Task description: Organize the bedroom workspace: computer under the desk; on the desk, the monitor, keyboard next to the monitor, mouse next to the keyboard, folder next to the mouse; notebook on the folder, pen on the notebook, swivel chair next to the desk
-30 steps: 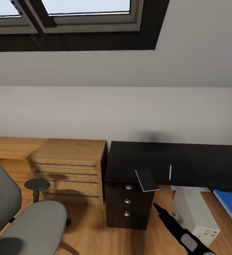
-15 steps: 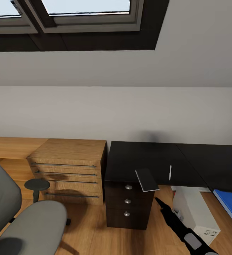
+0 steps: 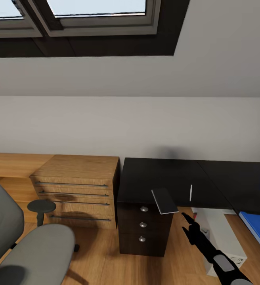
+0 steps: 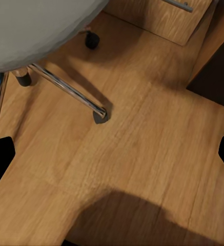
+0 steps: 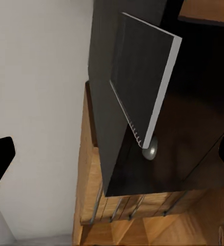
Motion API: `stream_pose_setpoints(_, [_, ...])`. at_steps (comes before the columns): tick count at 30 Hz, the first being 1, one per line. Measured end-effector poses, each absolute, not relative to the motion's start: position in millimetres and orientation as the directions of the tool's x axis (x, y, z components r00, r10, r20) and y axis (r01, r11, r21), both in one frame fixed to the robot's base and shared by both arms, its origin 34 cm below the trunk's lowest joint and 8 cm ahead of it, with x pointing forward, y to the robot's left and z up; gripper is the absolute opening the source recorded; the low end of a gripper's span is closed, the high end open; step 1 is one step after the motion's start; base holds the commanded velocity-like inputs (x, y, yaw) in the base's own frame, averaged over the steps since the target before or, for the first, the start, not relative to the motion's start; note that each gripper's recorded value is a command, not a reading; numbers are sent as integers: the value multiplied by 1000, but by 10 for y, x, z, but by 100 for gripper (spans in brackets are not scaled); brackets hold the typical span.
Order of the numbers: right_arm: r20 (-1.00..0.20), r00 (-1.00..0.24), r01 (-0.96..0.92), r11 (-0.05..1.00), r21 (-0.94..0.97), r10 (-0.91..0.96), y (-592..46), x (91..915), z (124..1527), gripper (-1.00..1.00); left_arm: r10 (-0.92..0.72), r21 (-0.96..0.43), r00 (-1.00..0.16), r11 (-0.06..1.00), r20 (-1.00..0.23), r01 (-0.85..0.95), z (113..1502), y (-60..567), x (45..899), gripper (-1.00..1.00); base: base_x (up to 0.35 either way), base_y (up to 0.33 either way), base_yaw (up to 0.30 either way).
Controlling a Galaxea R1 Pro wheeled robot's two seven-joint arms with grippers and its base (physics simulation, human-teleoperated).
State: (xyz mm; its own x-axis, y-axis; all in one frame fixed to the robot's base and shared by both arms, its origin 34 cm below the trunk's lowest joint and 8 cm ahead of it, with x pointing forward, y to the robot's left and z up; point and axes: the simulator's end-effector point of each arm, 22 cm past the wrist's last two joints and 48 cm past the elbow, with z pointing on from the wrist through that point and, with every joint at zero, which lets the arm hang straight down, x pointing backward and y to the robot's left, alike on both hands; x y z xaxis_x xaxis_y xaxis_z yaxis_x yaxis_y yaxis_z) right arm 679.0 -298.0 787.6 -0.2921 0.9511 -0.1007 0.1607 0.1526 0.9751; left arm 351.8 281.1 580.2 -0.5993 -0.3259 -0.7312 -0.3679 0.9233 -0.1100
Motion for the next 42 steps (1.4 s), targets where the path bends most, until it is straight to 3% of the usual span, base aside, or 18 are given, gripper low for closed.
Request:
stream_pose_setpoints(35, [-94, -266, 144, 136, 980, 959, -3097, 6835, 7421, 100, -326, -139, -557, 926, -764, -351, 5396, 2783, 3816, 100, 0, 0, 0])
stream_pose_setpoints(42, [-95, -266, 145, 137, 980, 959, -3100, 6831, 7302, 100, -357, -181, -620, 926, -699, -330, 5229, 2628, 4007, 100, 0, 0, 0])
